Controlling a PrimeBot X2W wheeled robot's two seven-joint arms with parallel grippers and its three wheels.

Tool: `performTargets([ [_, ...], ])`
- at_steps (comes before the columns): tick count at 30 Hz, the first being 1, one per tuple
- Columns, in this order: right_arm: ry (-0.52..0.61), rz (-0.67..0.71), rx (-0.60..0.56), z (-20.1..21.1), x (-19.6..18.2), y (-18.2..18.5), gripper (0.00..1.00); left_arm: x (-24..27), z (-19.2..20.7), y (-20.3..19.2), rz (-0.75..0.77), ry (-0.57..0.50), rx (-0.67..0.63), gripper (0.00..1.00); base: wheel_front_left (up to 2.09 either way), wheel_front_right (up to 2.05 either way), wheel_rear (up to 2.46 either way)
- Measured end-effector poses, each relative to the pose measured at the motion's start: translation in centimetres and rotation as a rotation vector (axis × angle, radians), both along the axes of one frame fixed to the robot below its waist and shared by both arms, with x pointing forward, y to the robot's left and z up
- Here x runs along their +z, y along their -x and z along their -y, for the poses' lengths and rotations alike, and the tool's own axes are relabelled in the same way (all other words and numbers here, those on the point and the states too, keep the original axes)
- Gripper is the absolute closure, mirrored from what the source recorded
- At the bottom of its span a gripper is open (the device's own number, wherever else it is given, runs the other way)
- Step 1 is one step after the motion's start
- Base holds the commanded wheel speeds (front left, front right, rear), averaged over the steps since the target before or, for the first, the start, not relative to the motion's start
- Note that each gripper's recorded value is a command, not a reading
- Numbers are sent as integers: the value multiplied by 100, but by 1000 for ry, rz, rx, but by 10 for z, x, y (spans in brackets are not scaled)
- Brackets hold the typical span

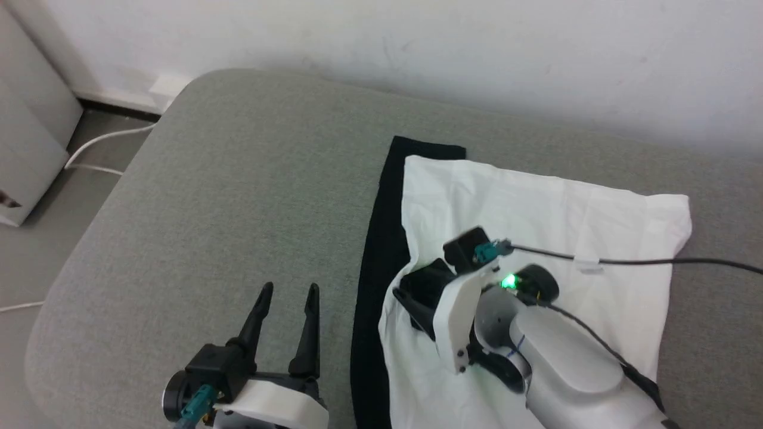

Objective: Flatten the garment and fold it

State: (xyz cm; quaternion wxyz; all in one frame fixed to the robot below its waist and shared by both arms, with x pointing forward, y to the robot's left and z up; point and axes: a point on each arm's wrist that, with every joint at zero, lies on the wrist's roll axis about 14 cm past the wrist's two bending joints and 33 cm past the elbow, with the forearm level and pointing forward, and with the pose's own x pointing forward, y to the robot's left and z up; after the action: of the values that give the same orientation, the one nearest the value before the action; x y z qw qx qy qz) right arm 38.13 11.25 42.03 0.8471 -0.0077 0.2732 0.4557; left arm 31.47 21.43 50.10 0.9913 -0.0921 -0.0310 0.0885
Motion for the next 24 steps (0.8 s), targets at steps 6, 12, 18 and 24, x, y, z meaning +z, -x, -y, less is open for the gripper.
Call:
performTargets([
  [6, -148, 163, -90, 11, 72, -42, 0, 9, 2, -6, 32, -10, -21, 0, 0, 0, 0],
  [12, -182, 522, -260, 104, 149, -97, 0, 21, 12, -16, 77, -6, -69, 0, 0, 0, 0],
  [18, -176, 726, -440, 200, 176, -95, 0, 27, 25, -26, 101, -4, -118, 0, 0, 0, 0],
  [24, -175, 765, -628, 265, 157, -54, 0, 19, 39, -37, 74, 1, -168, 0, 0, 0, 0],
])
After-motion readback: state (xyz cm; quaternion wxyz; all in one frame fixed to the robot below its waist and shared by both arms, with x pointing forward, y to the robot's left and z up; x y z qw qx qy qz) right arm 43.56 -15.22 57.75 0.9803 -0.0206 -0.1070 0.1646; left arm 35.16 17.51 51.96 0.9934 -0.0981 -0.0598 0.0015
